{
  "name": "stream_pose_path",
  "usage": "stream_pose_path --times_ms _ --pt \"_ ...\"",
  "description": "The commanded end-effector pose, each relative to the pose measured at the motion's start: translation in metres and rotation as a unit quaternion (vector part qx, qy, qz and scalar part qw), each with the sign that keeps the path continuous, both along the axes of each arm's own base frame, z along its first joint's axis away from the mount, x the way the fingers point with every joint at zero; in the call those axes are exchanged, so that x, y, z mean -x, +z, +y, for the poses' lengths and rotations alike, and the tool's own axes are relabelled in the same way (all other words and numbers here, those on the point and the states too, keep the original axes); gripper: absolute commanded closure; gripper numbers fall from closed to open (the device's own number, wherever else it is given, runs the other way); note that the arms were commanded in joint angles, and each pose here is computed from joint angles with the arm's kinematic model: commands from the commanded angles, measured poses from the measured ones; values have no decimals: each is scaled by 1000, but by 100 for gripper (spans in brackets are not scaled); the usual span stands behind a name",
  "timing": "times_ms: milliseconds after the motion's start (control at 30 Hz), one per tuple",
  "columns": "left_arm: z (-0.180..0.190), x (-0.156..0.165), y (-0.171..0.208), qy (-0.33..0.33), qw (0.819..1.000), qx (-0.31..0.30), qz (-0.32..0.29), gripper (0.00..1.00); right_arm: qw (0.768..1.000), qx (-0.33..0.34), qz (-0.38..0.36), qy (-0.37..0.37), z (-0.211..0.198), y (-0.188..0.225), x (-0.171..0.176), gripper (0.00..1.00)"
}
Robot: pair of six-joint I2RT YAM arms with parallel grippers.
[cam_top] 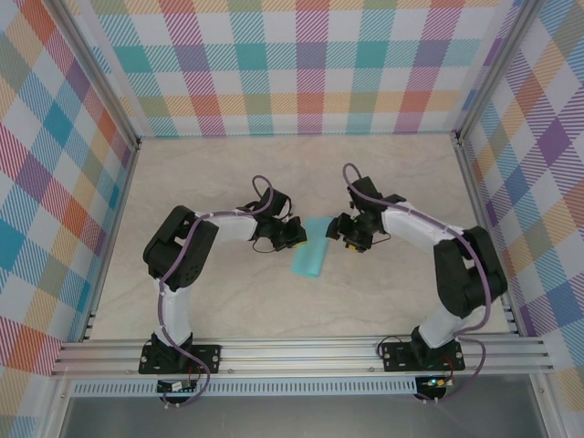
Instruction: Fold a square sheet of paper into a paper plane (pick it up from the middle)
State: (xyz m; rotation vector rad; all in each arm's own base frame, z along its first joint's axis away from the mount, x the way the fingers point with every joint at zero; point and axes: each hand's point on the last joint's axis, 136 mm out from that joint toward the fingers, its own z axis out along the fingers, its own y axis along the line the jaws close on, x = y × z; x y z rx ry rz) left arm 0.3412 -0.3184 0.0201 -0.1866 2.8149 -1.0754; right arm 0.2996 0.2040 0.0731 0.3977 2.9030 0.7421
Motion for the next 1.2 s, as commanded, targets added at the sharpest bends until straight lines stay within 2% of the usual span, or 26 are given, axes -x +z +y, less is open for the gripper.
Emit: stream_pose_path --times_ms 0,33,100,200,233,567,1167 --pt "21 28 -40 -5 997 -67 43 100 992 -120 -22 17 30 22 2 58" --pt "20 29 -40 -5 997 -67 43 100 989 -147 -19 25 37 24 4 61" --pt "20 29 -40 -7 997 -66 44 100 984 -177 -7 31 45 23 8 75" --pt "20 29 -40 -8 997 -67 42 100 976 -214 -4 33 55 21 8 88" --pt "20 29 -41 -9 997 -67 43 100 976 -217 -3 29 55 19 8 89" --pt "20 30 -46 -10 996 -69 46 100 973 -226 13 38 62 2 5 92" --pt "22 33 -52 -14 996 -75 54 100 987 -147 56 28 39 -56 26 91"
